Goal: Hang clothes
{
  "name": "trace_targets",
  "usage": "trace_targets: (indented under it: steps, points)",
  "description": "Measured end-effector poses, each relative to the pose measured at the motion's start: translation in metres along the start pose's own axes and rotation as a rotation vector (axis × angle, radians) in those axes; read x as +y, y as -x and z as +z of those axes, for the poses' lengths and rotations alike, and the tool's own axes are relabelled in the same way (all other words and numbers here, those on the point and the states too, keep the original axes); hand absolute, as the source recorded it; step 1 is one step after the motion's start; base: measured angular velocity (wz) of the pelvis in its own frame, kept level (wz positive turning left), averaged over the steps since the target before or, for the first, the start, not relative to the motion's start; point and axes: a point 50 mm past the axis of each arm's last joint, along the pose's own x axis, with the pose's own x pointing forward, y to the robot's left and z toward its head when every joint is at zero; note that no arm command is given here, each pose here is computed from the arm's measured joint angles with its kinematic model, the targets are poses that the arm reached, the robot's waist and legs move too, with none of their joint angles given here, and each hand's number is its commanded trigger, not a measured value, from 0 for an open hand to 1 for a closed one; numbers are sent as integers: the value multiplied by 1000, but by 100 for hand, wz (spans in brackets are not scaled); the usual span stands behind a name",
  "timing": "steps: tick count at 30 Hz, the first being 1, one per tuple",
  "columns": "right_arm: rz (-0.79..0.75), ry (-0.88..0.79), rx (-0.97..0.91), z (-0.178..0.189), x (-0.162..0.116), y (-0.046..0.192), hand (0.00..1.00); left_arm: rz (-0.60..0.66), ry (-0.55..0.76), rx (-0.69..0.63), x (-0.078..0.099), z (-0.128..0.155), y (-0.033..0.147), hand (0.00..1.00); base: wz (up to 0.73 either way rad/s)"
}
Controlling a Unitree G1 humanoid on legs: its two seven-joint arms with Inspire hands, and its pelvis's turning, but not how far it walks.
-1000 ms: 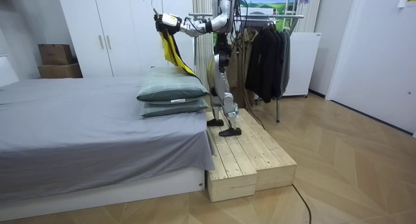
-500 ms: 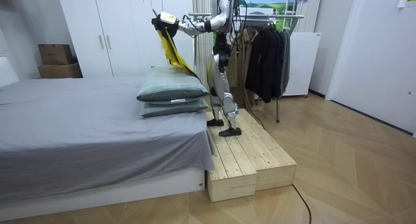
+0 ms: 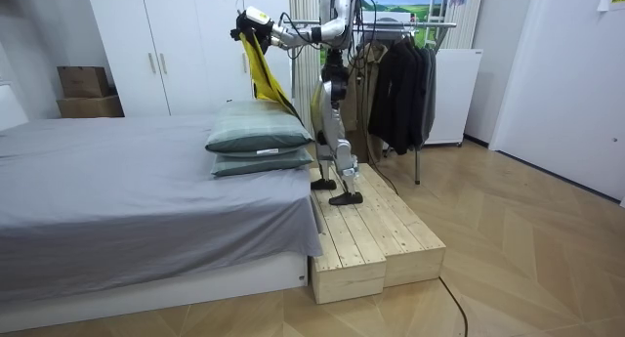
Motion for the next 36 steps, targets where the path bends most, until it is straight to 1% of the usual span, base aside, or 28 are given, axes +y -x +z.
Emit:
trace_targets:
  steps: [5,6,7,8,9,10,11,27,36]
  points:
    - [-4,12,24,-8,4,4,1,-10,2,-5,-2,1,1,100,2]
    - [-8,16,26,-9,4,4,15,-11,4,-6,-2,2,1,100,0]
    - [-11,16,26,-9,4,5,25,-11,5,-6,-3,2,1,100,0]
    - [-17,21,25,-9,4,5,41,-11,6,-5,-3,2,1,100,0]
    - [-23,30,23,-10,3,5,74,-11,6,-5,-3,2,1,100,0]
    - [-26,35,21,-10,3,5,85,-10,7,-5,-3,2,1,100,0]
    - [-32,44,18,-10,3,5,100,-10,7,-5,-3,3,1,100,0]
    - [-79,32,76,-20,-3,5,100,-7,45,4,-7,9,2,100,0]
    - [-76,36,87,-22,-2,6,100,-22,47,5,-8,9,2,100,-8]
